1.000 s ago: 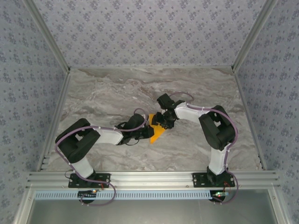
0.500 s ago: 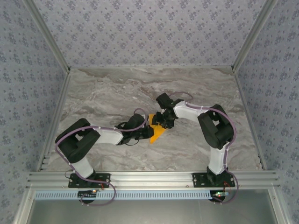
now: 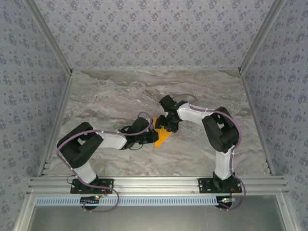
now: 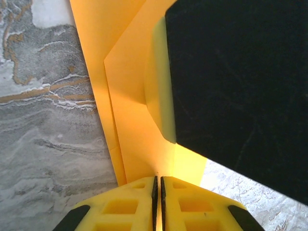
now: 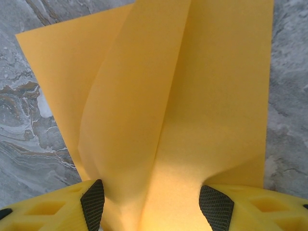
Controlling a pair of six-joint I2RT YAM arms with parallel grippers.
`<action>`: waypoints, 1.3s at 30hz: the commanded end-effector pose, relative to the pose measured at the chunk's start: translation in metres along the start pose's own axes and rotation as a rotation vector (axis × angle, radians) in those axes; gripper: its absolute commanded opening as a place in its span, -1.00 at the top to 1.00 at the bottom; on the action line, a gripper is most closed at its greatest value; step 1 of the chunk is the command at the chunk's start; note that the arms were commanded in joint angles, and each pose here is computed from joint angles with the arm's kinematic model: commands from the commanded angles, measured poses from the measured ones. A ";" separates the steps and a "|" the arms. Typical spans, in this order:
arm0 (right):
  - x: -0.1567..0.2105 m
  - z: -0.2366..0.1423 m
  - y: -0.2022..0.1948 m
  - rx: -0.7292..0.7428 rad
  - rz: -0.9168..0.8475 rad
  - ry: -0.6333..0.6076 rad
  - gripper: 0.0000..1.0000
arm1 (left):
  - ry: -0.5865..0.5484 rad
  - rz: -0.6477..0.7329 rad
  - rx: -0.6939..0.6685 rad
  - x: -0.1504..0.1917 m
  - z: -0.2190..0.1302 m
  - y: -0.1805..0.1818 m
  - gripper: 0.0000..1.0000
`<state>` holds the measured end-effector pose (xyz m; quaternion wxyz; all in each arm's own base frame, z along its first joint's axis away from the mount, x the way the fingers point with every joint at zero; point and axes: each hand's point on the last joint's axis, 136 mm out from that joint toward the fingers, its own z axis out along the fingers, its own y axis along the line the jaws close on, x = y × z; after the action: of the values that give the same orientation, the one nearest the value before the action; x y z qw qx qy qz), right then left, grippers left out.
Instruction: Fold a paper plane with a square sheet of paper (pick it up from the middle)
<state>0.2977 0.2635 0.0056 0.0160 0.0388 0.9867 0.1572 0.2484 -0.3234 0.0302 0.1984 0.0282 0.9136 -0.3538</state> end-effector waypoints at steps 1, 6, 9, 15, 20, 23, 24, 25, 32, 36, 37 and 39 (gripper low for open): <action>0.056 0.079 -0.070 0.224 -0.003 0.200 -0.30 | -0.016 0.014 0.018 -0.008 -0.003 -0.008 0.71; 0.057 0.081 -0.071 0.233 -0.006 0.208 -0.30 | -0.044 0.026 0.053 -0.015 -0.013 -0.019 0.68; 0.058 0.082 -0.072 0.236 -0.004 0.211 -0.30 | -0.058 0.036 0.059 -0.018 -0.017 -0.023 0.67; 0.058 0.083 -0.072 0.237 -0.007 0.211 -0.32 | -0.054 0.045 0.043 -0.019 -0.012 -0.020 0.66; 0.058 0.083 -0.073 0.242 -0.009 0.216 -0.37 | -0.036 0.037 0.066 -0.016 -0.006 -0.023 0.67; 0.059 0.084 -0.073 0.248 -0.015 0.221 -0.39 | -0.036 0.035 0.065 -0.016 -0.006 -0.023 0.67; 0.059 0.085 -0.072 0.249 -0.018 0.221 -0.40 | -0.035 0.036 0.063 -0.016 -0.006 -0.022 0.67; 0.059 0.085 -0.072 0.250 -0.020 0.222 -0.40 | -0.035 0.036 0.062 -0.015 -0.006 -0.022 0.67; 0.061 0.088 -0.073 0.265 -0.028 0.233 -0.42 | -0.024 0.032 0.049 -0.012 -0.003 -0.017 0.68; 0.063 0.089 -0.074 0.272 -0.028 0.238 -0.43 | -0.018 0.029 0.037 -0.010 -0.001 -0.014 0.69; 0.062 0.089 -0.074 0.273 -0.028 0.236 -0.43 | -0.015 0.028 0.032 -0.009 0.000 -0.012 0.68; 0.063 0.090 -0.074 0.275 -0.028 0.238 -0.43 | -0.010 0.021 0.026 -0.008 0.001 -0.009 0.69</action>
<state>0.2962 0.2666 0.0028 0.0084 0.0236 0.9910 0.1314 0.2494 -0.3265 0.0391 0.2055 0.0358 0.9081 -0.3630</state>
